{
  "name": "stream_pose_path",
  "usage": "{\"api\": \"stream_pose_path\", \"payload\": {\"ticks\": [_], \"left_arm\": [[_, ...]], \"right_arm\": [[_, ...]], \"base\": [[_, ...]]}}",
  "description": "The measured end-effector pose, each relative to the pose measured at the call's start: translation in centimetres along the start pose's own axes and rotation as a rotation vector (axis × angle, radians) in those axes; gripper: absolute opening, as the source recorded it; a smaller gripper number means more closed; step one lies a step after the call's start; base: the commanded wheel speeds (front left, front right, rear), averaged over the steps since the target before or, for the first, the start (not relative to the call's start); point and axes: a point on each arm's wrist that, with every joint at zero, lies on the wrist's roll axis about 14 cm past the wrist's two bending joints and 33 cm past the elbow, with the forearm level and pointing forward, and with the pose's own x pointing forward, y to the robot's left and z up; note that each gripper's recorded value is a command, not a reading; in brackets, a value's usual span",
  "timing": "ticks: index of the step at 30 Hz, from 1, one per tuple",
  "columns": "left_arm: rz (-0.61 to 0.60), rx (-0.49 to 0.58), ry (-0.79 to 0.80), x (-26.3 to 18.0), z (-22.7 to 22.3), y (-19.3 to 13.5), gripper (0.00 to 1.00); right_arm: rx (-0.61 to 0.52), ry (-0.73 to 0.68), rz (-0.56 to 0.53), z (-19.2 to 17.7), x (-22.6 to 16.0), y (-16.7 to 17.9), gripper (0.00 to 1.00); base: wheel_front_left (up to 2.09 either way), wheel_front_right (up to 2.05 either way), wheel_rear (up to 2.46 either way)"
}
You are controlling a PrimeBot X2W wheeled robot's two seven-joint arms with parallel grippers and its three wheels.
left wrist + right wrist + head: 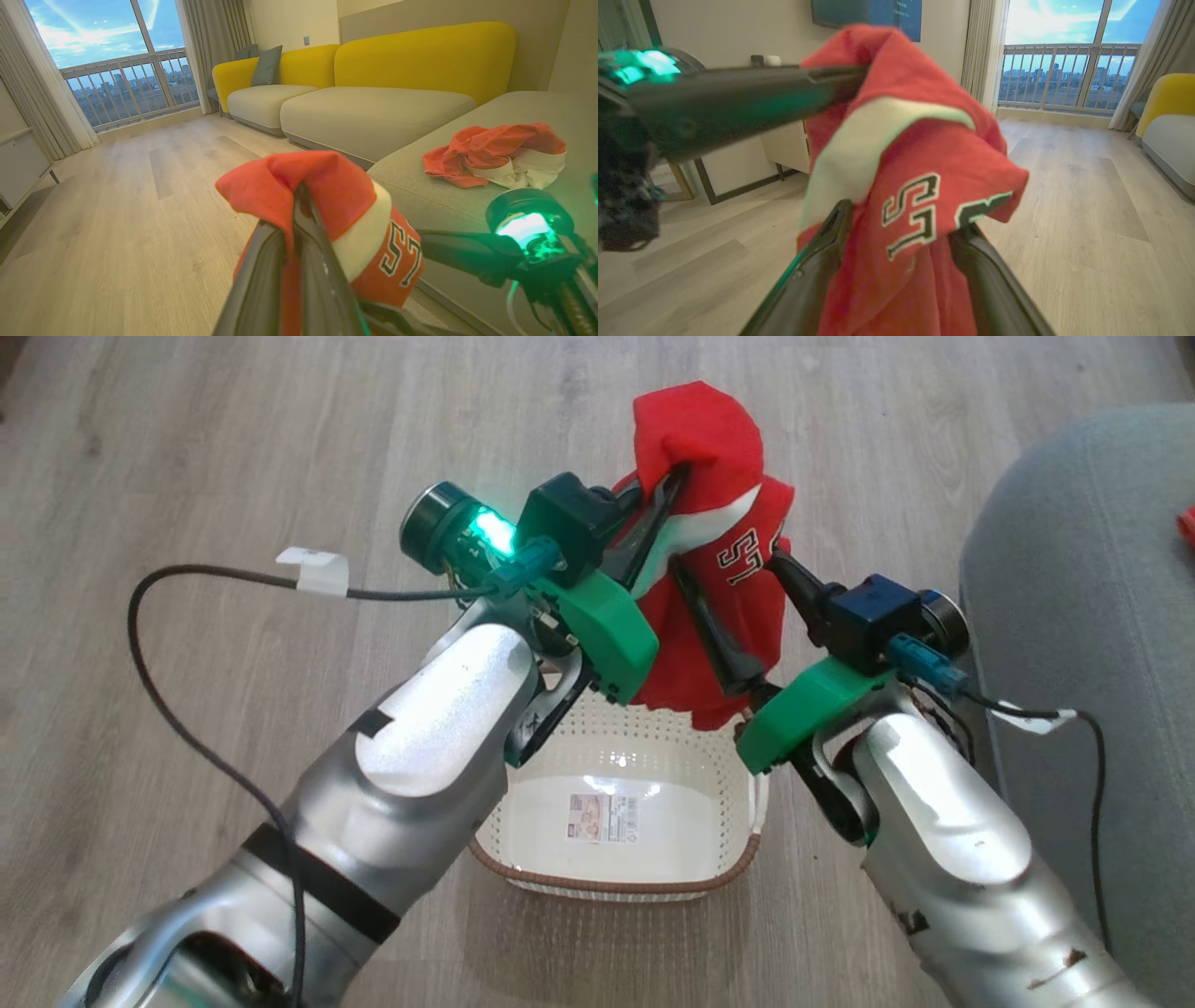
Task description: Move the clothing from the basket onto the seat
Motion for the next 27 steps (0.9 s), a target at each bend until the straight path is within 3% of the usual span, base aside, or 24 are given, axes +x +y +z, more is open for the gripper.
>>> {"api": "stream_pose_path", "payload": {"ticks": [7,15,16,17,18,27], "left_arm": [[-0.001,0.003,-0.004,-0.7,0.5,-0.1,0.0],[-0.01,0.008,-0.009,-1.1,0.9,-0.4,0.0],[-0.01,0.007,-0.008,-1.2,0.9,-0.4,0.0],[-0.008,0.009,-0.007,-1.3,0.9,-0.3,0.0],[-0.005,0.007,-0.006,-1.3,0.9,-0.2,0.0],[0.007,-0.003,0.009,-1.3,0.4,-0.1,0.0]], "right_arm": [[-0.004,0.138,0.008,-4.0,0.2,0.1,1.0],[0.02,0.17,0.089,-4.5,2.1,2.4,1.0],[0.018,0.176,0.093,-4.6,2.2,2.4,0.72],[0.02,0.184,0.095,-4.8,2.3,2.5,0.25],[0.024,0.19,0.095,-4.9,2.4,2.5,0.0],[0.047,0.188,0.069,-4.8,2.3,1.8,0.0]], "base": [[0.0,0.0,0.0],[0.0,0.0,0.0],[0.0,0.0,0.0],[0.0,0.0,0.0],[0.0,0.0,0.0],[0.0,0.0,0.0]]}}
